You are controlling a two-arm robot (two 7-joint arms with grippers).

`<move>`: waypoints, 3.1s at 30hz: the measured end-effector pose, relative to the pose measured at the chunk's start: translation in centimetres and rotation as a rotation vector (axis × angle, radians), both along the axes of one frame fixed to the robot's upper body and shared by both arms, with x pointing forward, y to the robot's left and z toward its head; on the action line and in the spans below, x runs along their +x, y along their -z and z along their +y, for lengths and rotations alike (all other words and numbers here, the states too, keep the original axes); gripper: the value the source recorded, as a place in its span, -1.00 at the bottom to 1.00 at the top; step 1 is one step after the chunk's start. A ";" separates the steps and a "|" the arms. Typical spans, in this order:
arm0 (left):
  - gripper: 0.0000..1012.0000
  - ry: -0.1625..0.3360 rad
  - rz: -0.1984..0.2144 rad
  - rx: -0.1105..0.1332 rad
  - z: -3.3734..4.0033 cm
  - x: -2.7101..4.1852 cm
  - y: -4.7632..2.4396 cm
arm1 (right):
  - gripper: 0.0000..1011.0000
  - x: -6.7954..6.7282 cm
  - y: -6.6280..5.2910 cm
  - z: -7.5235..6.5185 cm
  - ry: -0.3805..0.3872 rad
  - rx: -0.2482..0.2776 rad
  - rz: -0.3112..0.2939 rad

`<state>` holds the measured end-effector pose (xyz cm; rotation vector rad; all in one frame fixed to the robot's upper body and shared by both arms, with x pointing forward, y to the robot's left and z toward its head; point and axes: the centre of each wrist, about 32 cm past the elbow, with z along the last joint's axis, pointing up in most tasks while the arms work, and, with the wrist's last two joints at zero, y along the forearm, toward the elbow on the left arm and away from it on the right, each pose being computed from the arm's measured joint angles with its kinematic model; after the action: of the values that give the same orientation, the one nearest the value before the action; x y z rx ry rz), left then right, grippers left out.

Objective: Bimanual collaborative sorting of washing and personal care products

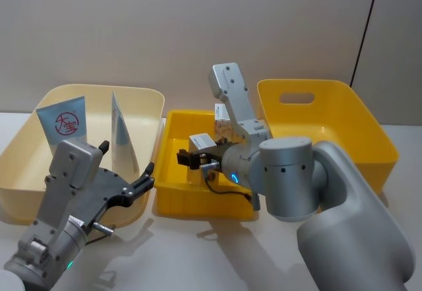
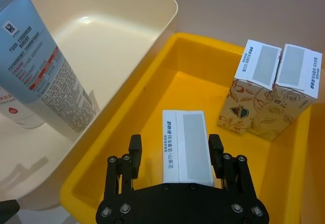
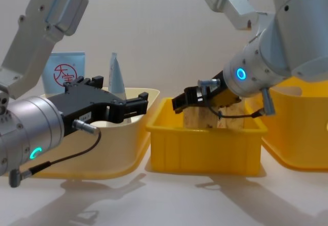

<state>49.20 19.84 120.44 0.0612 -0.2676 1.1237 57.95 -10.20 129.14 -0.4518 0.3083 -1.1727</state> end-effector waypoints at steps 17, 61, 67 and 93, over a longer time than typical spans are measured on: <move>0.98 0.000 0.000 0.000 0.00 0.00 0.00 | -0.17 0.3 0.1 0.2 -0.002 -0.005 0.003; 0.98 0.000 0.000 0.000 0.00 0.00 0.00 | -0.18 -0.9 -4.3 -7.4 0.210 0.028 -0.435; 0.98 0.000 0.000 0.000 0.00 0.00 0.00 | -0.18 -0.8 -4.1 -9.3 0.285 0.010 -0.443; 0.98 0.000 0.000 0.000 0.00 0.00 0.00 | 0.93 0.6 -1.6 -16.6 0.552 -0.083 -0.355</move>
<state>49.20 19.84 120.44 0.0613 -0.2676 1.1237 58.52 -26.83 130.73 -0.2232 0.0724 -1.7807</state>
